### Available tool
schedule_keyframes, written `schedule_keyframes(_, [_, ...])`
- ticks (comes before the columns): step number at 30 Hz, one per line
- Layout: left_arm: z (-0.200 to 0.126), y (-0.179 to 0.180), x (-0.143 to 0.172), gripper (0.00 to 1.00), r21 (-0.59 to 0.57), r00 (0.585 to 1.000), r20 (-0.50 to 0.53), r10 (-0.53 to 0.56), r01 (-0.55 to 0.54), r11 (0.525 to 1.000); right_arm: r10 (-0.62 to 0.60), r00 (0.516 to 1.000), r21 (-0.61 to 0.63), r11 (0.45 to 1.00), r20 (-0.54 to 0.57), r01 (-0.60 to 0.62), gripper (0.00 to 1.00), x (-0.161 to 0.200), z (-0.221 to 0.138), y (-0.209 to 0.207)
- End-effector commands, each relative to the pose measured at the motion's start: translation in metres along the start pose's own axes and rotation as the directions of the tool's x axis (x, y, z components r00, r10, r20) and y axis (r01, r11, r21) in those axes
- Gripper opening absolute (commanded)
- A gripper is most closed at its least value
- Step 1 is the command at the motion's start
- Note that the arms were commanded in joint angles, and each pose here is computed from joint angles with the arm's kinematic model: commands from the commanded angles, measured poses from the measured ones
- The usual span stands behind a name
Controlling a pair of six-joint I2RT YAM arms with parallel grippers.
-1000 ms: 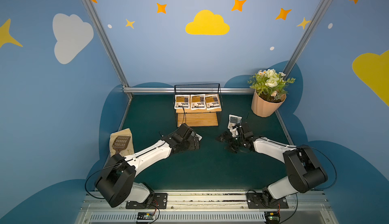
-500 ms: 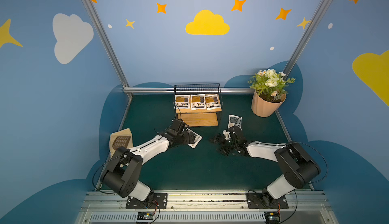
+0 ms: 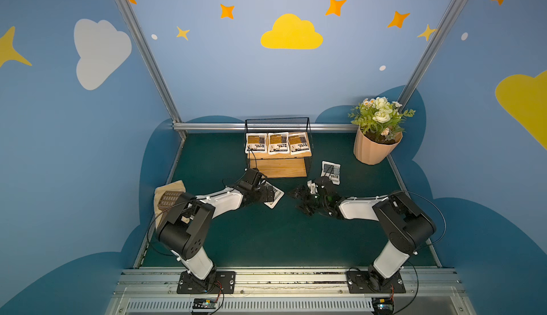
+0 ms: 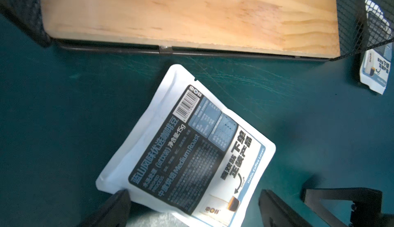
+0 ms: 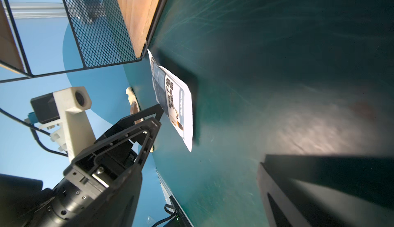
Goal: Place the bagged coffee beans on the shelf by color
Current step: Adjust the bagged coffee beans at the center of the board, then pick up the bagged coffee beans at the center of the board.
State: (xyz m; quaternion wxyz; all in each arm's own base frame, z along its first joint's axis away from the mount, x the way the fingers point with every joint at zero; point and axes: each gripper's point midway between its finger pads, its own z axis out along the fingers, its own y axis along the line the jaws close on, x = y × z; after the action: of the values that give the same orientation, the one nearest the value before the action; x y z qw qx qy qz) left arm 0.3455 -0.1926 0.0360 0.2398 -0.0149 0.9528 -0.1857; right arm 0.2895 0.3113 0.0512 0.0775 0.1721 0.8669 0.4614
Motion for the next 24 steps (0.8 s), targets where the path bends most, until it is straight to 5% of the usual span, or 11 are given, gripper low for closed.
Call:
schedule_keyframes(1, [0.002,-0.004,-0.01,1.0,0.019,1.0,0.028,-0.001,0.0,1.0,0.041,0.999,0.059,0.997,-0.025,-0.04,0.88,0.007,0.013,-0.02])
schedule_keyframes(24, [0.006,0.005,0.01,1.0,0.025,0.999,0.011,-0.043,0.042,0.999,0.168,0.985,0.168,0.971,0.04,-0.172,0.69,0.014,0.062,-0.059])
